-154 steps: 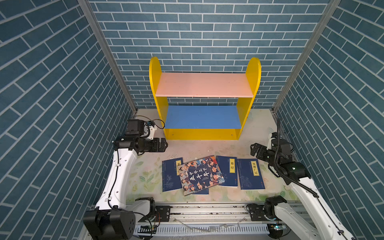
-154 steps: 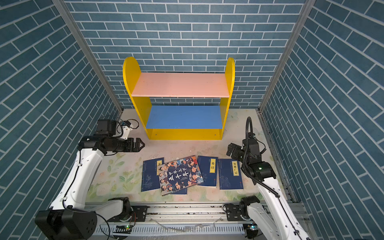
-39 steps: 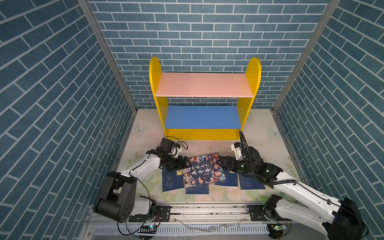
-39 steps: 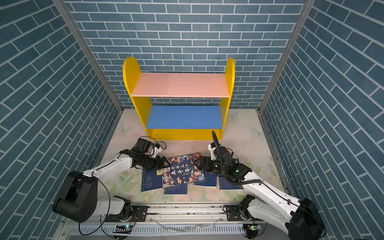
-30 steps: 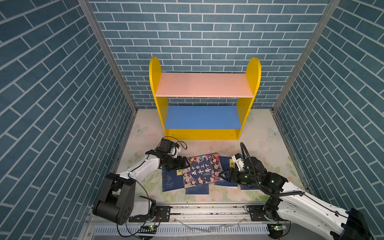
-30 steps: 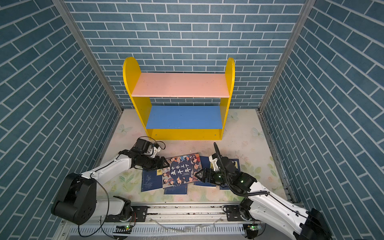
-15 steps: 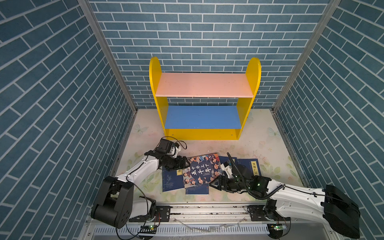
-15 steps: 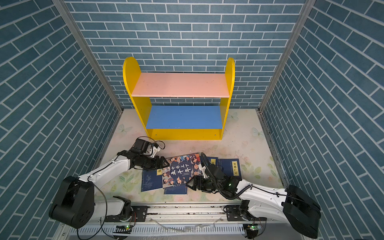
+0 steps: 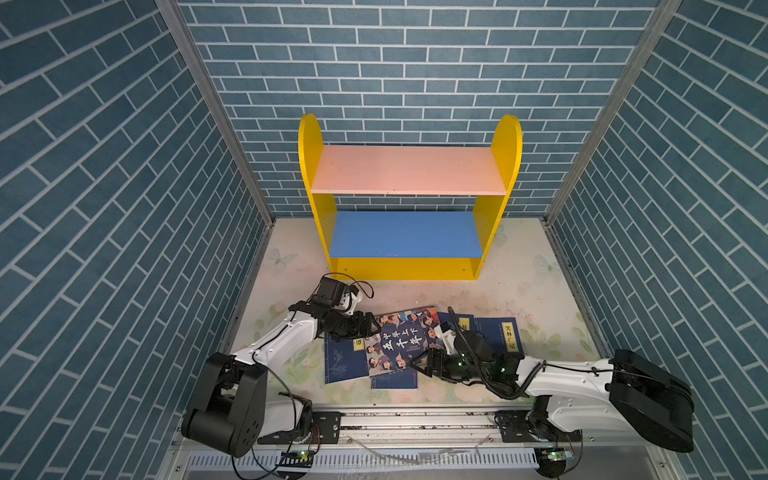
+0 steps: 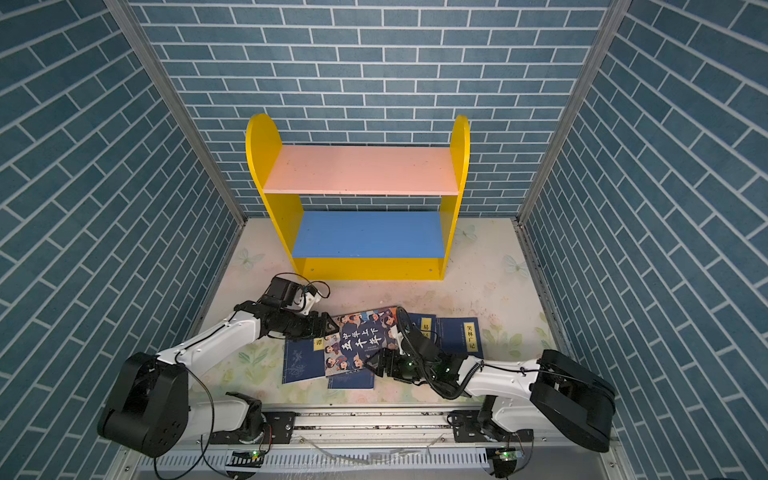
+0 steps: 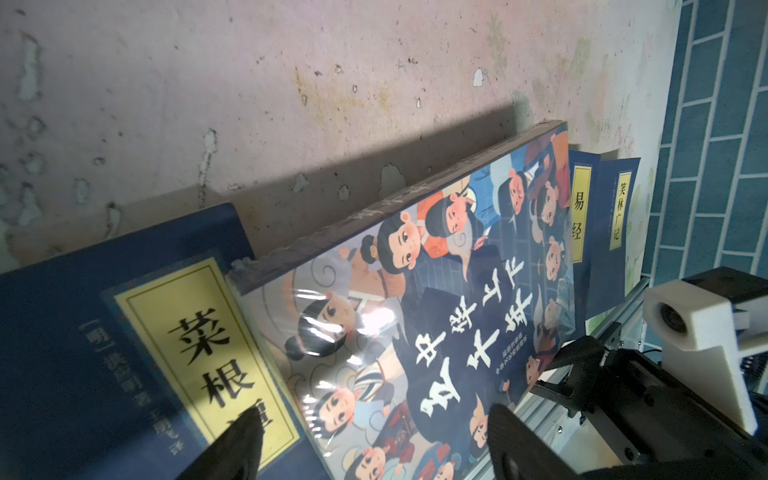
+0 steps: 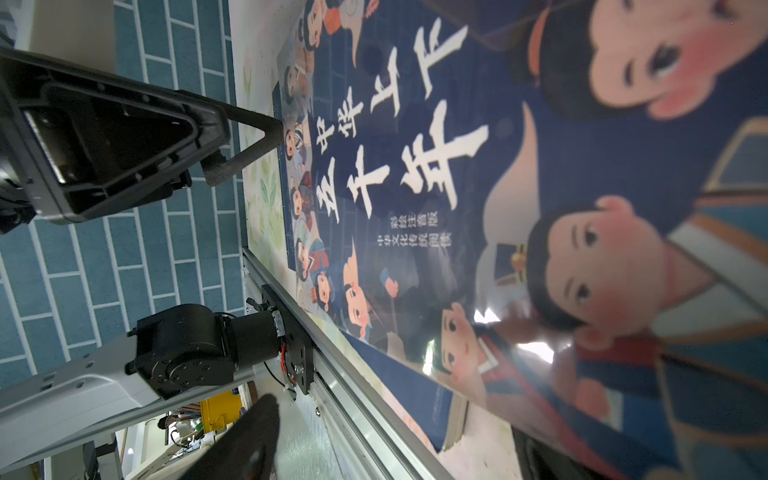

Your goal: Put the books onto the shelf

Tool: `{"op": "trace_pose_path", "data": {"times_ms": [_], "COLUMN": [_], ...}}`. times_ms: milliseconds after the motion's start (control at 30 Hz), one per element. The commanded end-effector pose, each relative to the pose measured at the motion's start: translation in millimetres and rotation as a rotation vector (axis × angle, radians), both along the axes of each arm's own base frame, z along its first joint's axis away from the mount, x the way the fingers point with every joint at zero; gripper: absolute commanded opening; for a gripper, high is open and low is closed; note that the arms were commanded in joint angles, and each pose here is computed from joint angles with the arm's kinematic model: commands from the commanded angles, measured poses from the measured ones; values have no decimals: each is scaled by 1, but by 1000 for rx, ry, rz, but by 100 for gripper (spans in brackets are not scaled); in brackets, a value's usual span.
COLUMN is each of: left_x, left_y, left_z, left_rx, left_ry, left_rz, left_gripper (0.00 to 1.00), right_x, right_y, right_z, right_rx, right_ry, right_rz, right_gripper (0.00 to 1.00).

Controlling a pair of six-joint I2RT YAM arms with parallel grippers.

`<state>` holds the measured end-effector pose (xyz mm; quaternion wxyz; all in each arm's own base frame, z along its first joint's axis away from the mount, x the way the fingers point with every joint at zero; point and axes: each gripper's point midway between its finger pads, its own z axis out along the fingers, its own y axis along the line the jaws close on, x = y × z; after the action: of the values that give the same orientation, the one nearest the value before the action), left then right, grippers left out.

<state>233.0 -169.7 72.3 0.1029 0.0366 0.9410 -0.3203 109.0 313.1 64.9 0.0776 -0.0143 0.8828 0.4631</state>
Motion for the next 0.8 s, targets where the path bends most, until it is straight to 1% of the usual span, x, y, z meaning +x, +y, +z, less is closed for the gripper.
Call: {"op": "trace_pose_path", "data": {"times_ms": [0,100,233,400,533,600,667,700,767], "left_x": [6,5,7,4,5,6,8,7,15], "left_y": [-1,1,2,4,3,4,8,13,17], "left_z": [9,10,10,8,10,12,15,13,24], "left_rx": [-10,1,12,18,17,22,47,78,114], "left_ry": [-39,-46,-60,-57,-67,-79,-101,-106,-152], "left_rz": [-6,-6,-7,-9,-12,-15,-12,-11,-14], "left_gripper": [86,86,86,86,86,85,85,85,85], "right_x": [7,7,14,24,33,36,44,46,49], "right_y": [7,11,13,14,11,13,11,10,11], "right_z": [2,-2,-2,2,4,8,10,11,13], "right_rx": [36,30,22,14,-39,-24,-16,-11,2], "right_ry": [3,8,-14,-60,-98,-113,-138,-145,-159], "right_rz": [-39,-32,-57,-90,-114,-123,-164,-176,-191], "right_gripper": [87,87,87,86,86,86,86,86,86]}}
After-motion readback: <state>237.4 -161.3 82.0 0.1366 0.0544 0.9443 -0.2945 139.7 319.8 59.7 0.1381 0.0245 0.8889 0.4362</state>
